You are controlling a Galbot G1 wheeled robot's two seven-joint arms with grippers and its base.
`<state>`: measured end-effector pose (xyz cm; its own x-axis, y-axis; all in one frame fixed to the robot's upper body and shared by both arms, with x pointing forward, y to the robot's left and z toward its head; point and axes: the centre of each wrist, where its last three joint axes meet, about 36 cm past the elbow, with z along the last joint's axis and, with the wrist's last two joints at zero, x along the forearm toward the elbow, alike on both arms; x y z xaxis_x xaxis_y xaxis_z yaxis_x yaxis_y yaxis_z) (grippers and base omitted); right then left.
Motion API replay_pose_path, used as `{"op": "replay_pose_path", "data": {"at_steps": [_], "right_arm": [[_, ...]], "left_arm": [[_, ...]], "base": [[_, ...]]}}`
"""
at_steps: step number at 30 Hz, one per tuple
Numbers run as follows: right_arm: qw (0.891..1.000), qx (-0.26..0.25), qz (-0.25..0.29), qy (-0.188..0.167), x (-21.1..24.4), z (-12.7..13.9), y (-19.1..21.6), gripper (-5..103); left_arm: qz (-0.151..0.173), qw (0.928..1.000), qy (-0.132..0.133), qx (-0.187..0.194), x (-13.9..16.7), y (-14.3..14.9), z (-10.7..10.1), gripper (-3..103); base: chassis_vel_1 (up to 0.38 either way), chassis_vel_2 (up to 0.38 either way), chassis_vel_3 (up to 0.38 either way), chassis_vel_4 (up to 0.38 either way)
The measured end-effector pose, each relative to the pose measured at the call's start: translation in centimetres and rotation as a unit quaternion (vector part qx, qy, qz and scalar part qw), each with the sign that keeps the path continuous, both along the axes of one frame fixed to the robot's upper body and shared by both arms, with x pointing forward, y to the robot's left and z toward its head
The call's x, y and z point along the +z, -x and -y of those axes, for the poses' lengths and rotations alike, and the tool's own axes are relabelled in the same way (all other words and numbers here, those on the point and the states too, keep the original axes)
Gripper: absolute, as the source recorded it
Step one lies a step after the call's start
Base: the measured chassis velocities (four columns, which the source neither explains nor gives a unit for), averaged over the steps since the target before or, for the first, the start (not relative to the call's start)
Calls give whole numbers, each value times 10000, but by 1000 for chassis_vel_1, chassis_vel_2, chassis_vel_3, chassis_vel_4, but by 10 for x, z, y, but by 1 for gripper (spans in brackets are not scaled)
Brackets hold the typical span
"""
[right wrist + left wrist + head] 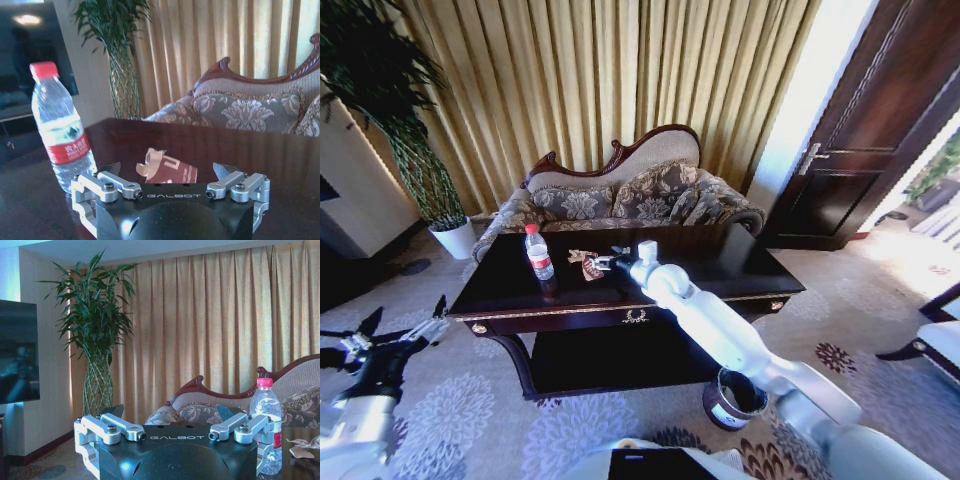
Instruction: Move to the front of the table and place the trash on the table into the trash bin.
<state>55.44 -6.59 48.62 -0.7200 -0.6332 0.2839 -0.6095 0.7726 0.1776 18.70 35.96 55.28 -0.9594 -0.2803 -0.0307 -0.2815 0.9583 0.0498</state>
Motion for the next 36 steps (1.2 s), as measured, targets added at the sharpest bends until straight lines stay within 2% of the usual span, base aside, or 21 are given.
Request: {"op": "replay_pose_path", "data": {"at_steps": [4,8,19,21,24,25,27,29,33,35,36], "right_arm": [[9998,-73,-74,160,-18,-18,-13,100],[9996,-132,-116,223,-26,-24,-19,100],[9989,-272,-96,374,-40,-28,-30,100],[9989,-275,-90,374,-40,-28,-30,103],[9988,-280,-79,381,-42,-28,-29,89],[9988,-280,-79,381,-42,-28,-29,89],[9989,-280,-56,384,-42,-27,-28,79],[9988,-283,-52,385,-42,-27,-28,79],[9989,-298,-23,363,-41,-25,-28,57],[9989,-301,-21,359,-41,-24,-28,57],[9989,-304,-14,351,-41,-24,-27,46]], "left_arm": [[64,10000,30,25,0,-1,1,100],[93,9999,22,58,0,0,0,100],[144,9998,29,104,1,2,-2,100],[146,9998,30,103,1,2,-2,100],[151,9998,27,103,1,2,-2,100],[151,9998,27,103,1,2,-2,100],[154,9998,25,105,1,2,-3,100],[154,9998,27,106,1,2,-3,100],[155,9998,35,112,1,3,-2,100],[155,9998,35,112,1,3,-2,100],[155,9998,35,112,1,3,-2,100]], "base": [[0,0,0,0],[0,0,0,0],[0,0,0,0],[0,0,0,0],[0,0,0,0],[0,0,0,0],[0,0,0,0],[0,0,0,0],[0,0,0,0],[0,0,0,0],[0,0,0,0]]}}
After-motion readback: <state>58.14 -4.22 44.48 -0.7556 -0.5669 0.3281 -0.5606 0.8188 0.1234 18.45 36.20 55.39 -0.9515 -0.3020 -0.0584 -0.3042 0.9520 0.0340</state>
